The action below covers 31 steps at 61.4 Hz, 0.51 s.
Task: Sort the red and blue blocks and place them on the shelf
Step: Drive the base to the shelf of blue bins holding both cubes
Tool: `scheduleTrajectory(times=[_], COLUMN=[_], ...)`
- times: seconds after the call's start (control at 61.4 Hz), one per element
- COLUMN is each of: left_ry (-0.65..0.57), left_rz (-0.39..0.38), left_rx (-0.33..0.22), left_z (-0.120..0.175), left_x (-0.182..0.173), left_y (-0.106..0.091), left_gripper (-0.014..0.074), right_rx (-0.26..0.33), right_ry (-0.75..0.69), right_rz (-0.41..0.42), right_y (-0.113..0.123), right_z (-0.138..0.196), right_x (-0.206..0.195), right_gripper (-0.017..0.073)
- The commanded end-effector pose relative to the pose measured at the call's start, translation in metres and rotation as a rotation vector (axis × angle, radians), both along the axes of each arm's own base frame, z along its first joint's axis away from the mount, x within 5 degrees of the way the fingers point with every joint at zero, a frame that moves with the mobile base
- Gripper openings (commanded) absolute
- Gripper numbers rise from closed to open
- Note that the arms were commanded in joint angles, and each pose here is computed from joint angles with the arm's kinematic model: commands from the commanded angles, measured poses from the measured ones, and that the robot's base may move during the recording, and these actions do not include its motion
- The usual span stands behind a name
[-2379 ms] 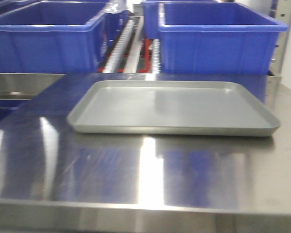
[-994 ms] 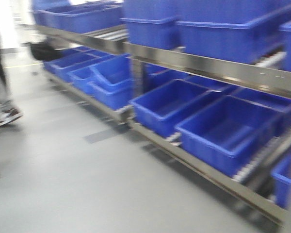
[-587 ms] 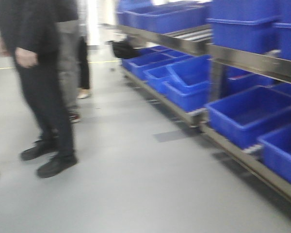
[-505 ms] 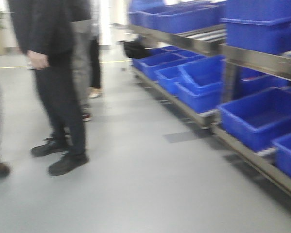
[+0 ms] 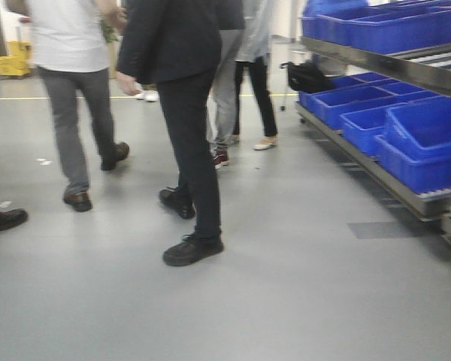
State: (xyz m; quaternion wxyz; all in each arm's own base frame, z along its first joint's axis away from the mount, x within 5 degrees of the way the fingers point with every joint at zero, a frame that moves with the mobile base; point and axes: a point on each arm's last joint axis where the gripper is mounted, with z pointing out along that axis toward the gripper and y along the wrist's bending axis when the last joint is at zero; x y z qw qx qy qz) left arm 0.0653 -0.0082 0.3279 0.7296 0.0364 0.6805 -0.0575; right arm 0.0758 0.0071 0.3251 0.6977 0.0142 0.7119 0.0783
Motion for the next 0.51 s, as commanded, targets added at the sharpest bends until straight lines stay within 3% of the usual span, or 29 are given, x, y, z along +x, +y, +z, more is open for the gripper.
scheduleTrajectory(times=[0.0,0.489], left_ry=[-0.11,-0.11], left_rz=[-0.007,-0.007], left_rx=[-0.017,-0.017], left_z=[0.0169,0.0169], left_x=[-0.002,-0.002], left_y=[-0.0004,-0.0004], left_gripper=[0.0206,0.0207], right_rx=[-0.009,-0.009], right_ry=[-0.113,-0.113], right_rz=[-0.01,-0.01], right_y=[-0.0009,-0.0009], right_z=[0.017,0.017], right_x=[-0.0016,-0.0016], right_gripper=[0.005,0.005])
